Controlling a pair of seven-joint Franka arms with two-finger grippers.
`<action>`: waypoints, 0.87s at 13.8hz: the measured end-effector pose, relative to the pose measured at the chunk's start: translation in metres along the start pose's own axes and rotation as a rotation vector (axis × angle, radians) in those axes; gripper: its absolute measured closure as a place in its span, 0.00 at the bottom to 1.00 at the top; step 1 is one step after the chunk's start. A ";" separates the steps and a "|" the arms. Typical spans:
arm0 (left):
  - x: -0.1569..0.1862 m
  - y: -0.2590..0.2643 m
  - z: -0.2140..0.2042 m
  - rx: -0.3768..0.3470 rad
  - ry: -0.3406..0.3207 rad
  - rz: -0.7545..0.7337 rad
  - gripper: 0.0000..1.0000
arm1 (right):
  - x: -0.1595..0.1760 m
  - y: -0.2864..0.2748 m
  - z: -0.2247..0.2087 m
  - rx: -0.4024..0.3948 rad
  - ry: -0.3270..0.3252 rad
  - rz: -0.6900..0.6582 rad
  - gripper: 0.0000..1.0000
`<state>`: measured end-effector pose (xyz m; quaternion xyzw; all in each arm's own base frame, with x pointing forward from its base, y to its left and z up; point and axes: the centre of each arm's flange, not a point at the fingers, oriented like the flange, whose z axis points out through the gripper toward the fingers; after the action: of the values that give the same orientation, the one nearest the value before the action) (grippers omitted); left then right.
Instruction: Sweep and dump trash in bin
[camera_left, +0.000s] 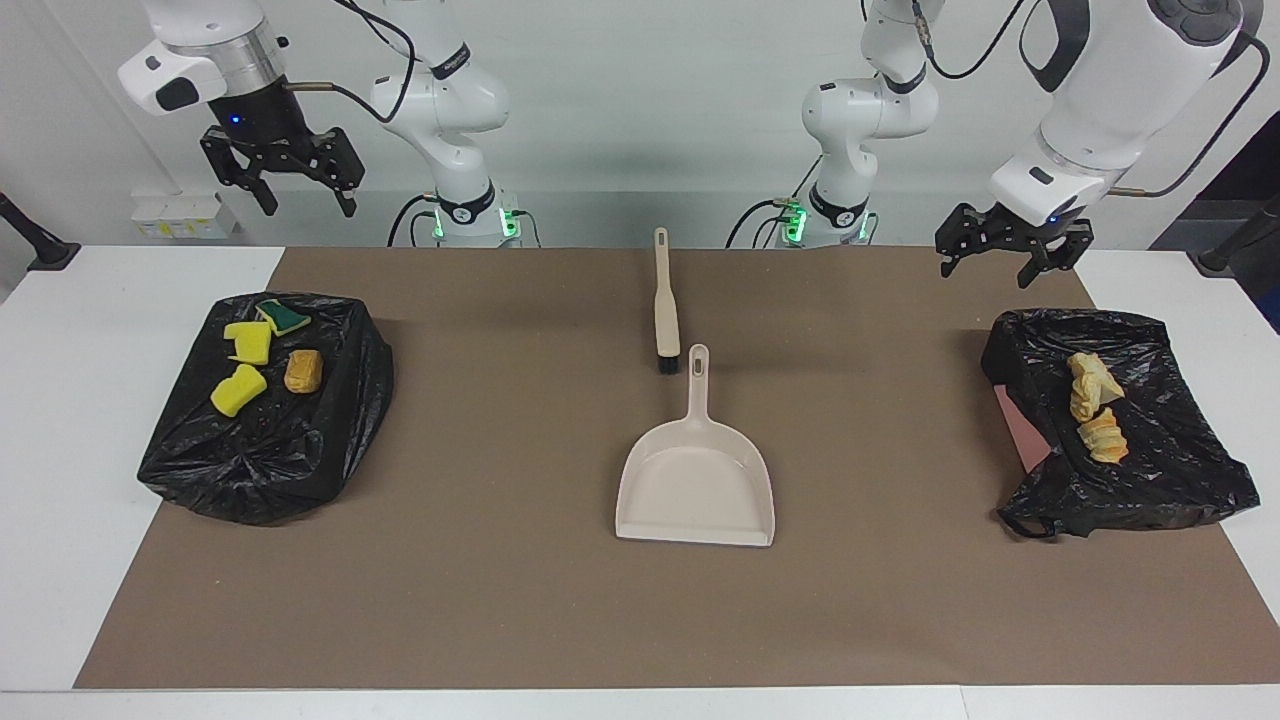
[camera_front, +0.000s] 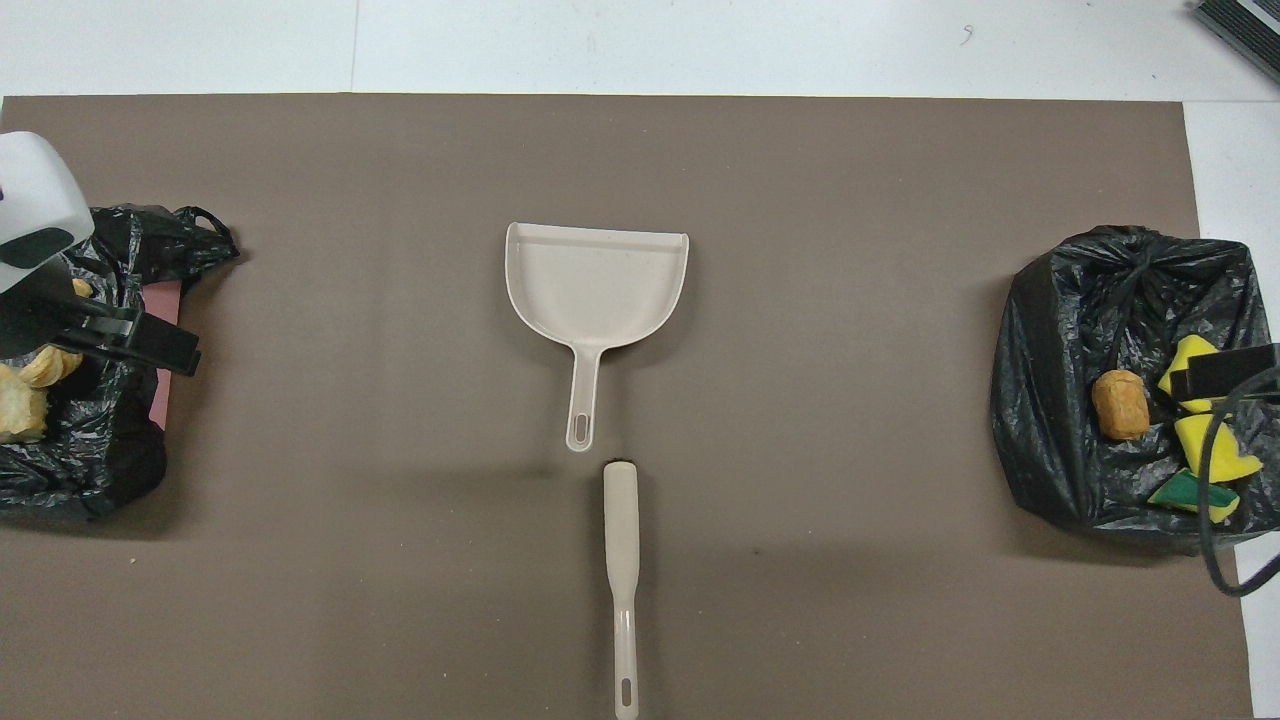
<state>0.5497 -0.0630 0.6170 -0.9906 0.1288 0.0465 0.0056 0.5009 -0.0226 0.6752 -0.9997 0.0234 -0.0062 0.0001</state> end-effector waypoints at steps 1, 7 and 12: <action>0.000 -0.002 -0.001 -0.002 0.002 -0.007 0.00 | 0.000 0.000 0.000 0.000 0.000 0.000 0.00; -0.003 -0.020 -0.004 -0.041 0.015 -0.063 0.00 | 0.000 0.000 0.000 0.000 0.000 0.000 0.00; -0.003 -0.016 -0.004 -0.041 0.015 -0.059 0.00 | 0.000 0.000 0.000 0.000 0.000 0.000 0.00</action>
<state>0.5515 -0.0472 0.6214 -0.9942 0.0985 0.0416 -0.0144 0.5009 -0.0226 0.6752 -0.9997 0.0234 -0.0062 0.0001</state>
